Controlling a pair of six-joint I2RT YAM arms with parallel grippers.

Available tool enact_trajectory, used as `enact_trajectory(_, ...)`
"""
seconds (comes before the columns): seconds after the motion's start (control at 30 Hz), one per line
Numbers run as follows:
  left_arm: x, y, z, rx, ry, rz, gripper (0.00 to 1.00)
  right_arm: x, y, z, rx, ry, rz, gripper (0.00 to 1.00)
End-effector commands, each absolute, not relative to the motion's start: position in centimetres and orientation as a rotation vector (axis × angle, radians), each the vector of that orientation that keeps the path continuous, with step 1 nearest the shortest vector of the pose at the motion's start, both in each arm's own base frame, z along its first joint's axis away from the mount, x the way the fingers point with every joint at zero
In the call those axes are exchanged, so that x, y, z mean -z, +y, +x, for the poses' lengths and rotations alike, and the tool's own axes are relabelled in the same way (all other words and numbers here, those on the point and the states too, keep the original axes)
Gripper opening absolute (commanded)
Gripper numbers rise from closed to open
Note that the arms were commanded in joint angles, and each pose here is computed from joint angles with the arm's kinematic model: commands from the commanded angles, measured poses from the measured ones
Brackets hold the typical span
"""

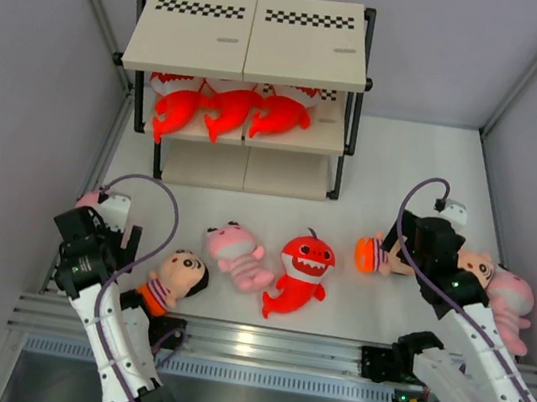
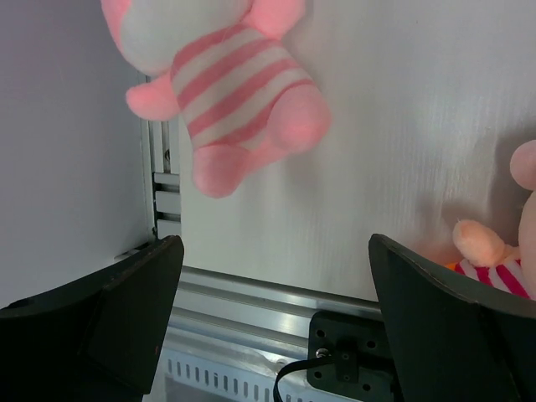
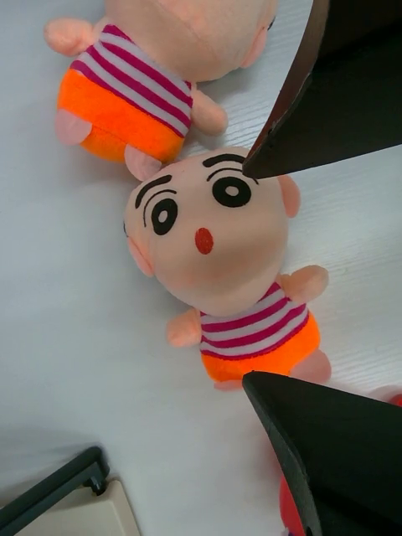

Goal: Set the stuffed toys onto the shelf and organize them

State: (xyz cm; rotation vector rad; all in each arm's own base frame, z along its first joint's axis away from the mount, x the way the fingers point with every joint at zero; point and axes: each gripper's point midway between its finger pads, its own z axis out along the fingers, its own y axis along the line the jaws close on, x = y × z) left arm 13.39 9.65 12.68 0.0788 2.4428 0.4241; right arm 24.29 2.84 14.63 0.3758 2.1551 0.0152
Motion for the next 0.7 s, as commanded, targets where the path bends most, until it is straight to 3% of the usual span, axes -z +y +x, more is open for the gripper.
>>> enact_trajectory(0.0,-14.5,10.0,14.0,-0.446,2.394,0.039,0.98,-15.5,2.8,24.7,-0.035,2.112,0.379,0.99)
enact_trajectory(0.33,-14.1,14.1,12.3,-0.664,2.605,0.105,0.98,-15.3,3.1,24.8,-0.044,2.124,0.360,0.99)
enact_trajectory(0.47,-13.7,15.5,14.3,-0.595,2.707,0.094,0.98,-15.2,3.3,24.8,-0.052,2.131,0.351,0.99)
enact_trajectory(0.67,-15.7,15.5,19.6,-0.380,2.614,0.054,0.98,-15.0,3.4,24.9,-0.058,2.134,0.342,0.99)
